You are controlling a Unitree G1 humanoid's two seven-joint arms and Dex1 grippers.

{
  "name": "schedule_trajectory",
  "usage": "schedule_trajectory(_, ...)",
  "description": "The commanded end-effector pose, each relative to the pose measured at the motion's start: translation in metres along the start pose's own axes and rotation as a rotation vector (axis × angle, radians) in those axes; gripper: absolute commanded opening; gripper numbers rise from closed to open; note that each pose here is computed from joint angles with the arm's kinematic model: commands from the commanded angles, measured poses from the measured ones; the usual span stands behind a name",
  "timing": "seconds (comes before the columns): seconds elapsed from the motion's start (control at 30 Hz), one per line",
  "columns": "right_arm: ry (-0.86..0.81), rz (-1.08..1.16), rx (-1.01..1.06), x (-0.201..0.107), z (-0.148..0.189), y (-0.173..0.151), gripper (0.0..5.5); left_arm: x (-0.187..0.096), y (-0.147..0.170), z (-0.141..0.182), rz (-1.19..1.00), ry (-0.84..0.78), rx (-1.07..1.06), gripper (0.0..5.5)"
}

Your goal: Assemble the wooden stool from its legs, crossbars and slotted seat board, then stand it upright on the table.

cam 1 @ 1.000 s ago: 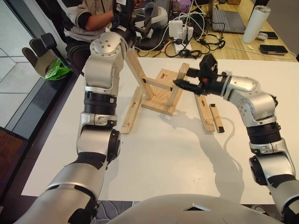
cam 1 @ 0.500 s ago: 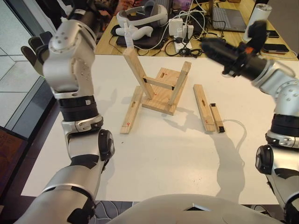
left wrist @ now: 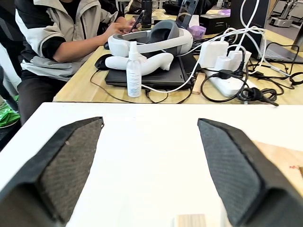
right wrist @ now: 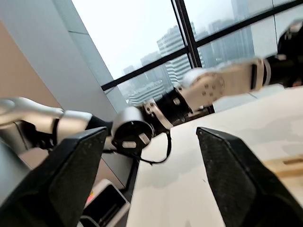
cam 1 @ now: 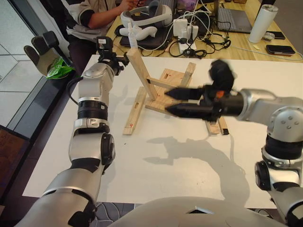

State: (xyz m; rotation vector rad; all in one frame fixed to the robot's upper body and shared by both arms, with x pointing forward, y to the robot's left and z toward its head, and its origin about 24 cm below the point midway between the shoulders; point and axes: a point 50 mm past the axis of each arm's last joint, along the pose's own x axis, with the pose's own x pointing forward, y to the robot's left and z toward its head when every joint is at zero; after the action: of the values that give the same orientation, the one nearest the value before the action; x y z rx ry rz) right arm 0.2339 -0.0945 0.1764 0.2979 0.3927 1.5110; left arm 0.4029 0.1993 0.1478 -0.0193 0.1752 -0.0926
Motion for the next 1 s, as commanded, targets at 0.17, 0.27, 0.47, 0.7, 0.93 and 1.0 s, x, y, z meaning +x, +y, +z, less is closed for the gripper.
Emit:
schedule_trajectory(0.17, 0.218, -0.256, -0.123, -0.011, -0.029, -0.038, 3.53, 0.004, -0.026, 0.006, -0.2, -0.044, -0.002, 3.68)
schedule_trajectory(0.27, 0.22, -0.329, -0.154, -0.018, -0.027, -0.051, 3.53, -0.003, -0.028, 0.002, -0.26, -0.035, 0.031, 3.68)
schedule_trajectory(0.47, 0.21, -0.594, -0.24, -0.04, -0.013, -0.088, 3.53, -0.02, -0.036, 0.008, -0.333, -0.054, 0.068, 3.68)
schedule_trajectory(0.7, 0.2, -0.954, -0.353, -0.068, -0.002, -0.129, 3.53, -0.032, -0.071, 0.007, -0.434, -0.061, 0.071, 3.68)
schedule_trajectory(0.93, 0.37, -0.84, -0.382, -0.084, -0.014, -0.121, 3.53, -0.052, -0.111, 0.009, -0.553, -0.067, 0.077, 3.68)
schedule_trajectory(1.0, 0.479, -0.732, -0.38, -0.097, -0.024, -0.108, 3.53, -0.059, -0.116, 0.006, -0.577, -0.049, 0.095, 3.68)
